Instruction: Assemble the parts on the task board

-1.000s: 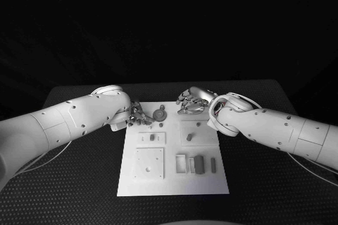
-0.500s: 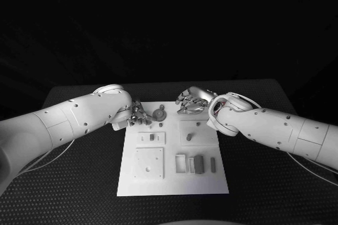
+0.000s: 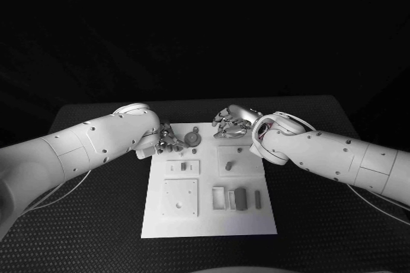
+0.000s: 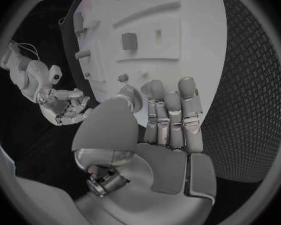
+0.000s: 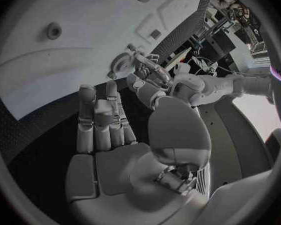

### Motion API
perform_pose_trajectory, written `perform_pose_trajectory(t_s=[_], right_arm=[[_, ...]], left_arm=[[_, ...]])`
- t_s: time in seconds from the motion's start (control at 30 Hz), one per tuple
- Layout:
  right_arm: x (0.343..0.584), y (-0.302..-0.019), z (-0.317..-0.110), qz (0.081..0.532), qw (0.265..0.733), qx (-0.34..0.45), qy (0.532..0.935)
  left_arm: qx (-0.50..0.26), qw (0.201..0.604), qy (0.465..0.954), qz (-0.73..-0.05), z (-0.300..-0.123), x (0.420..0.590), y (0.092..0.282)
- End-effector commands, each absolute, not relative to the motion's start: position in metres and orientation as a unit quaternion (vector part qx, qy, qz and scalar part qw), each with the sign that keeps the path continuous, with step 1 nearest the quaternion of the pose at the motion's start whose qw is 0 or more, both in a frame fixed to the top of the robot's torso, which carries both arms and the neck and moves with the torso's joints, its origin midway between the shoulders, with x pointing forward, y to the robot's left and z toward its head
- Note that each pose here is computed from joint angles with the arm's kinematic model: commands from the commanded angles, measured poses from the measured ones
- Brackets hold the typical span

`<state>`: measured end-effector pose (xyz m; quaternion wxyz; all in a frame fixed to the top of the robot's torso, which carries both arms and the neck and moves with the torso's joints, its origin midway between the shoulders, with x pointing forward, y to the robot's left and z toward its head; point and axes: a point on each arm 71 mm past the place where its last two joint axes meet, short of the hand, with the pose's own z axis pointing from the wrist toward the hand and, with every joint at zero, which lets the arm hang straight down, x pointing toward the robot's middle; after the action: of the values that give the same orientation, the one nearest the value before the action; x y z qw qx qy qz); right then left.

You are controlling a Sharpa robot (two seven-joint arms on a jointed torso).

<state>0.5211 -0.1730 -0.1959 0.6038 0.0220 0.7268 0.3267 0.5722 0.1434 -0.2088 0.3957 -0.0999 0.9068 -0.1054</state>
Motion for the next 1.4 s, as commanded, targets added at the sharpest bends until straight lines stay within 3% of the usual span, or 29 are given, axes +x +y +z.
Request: perform_pose_trajectory(t_s=[0.03,1.4], right_arm=[[0.52,-0.172,-0.196,0.33,0.6,0.017,0.729],[0.52,-0.171,-0.196,0.33,0.601,0.016,0.728]], left_arm=[[-0.097,0.388,0.91,-0.112,-0.209,0.572,0.143],[-0.094,0.371,0.919,-0.095,-0.222,0.572,0.144]])
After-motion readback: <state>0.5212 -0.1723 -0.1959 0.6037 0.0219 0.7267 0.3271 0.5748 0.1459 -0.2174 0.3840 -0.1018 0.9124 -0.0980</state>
